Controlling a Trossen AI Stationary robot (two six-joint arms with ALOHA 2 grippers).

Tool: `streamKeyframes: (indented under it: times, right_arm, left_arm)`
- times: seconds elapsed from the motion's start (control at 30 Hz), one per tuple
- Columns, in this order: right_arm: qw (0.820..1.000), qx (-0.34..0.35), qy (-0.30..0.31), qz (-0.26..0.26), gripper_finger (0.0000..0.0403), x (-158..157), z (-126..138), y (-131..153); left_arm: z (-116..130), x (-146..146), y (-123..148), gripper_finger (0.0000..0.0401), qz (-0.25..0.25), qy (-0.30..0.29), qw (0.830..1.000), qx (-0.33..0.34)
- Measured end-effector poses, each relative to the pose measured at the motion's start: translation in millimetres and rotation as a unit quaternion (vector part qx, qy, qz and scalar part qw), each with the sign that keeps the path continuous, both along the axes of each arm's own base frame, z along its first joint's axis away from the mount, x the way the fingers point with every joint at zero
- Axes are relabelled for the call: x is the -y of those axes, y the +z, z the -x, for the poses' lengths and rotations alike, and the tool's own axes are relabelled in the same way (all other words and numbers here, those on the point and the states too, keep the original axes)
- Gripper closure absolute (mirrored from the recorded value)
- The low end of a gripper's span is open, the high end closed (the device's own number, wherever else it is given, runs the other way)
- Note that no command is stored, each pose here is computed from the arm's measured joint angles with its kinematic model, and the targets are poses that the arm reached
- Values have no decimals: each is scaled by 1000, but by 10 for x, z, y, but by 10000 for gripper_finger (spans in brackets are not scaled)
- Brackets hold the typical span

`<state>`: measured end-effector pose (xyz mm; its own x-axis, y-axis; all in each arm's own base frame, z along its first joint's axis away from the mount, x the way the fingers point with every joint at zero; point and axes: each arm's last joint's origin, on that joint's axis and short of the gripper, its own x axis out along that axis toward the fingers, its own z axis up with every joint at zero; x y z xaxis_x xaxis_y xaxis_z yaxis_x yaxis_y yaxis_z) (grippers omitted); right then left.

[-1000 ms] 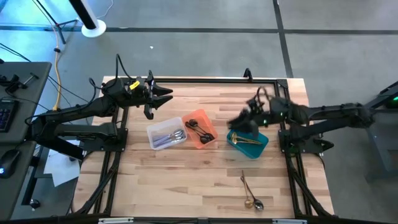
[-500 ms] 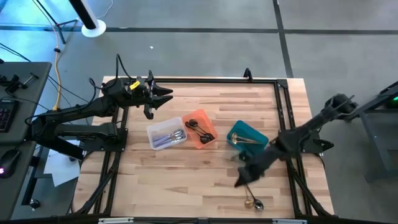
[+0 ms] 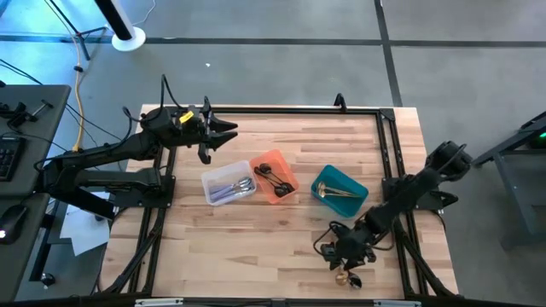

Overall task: Sort silverware by color (type)
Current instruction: Put the gold spoon into the blue bin

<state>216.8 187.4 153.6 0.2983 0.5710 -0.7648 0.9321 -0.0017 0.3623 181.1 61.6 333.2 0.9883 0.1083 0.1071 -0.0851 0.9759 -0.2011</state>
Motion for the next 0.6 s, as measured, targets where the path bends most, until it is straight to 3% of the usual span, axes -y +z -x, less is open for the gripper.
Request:
streamKeyframes:
  times: [0.17,0.6]
  right_arm:
    - [999,-34,-5,-2,169,-13,-1,-93]
    - [998,-37,-38,29,169,109,-65,-130]
  left_arm:
    - [-2,-1,-16,272,3,0,1000,-8]
    - [-2,-1,-14,272,-14,2,1000,-9]
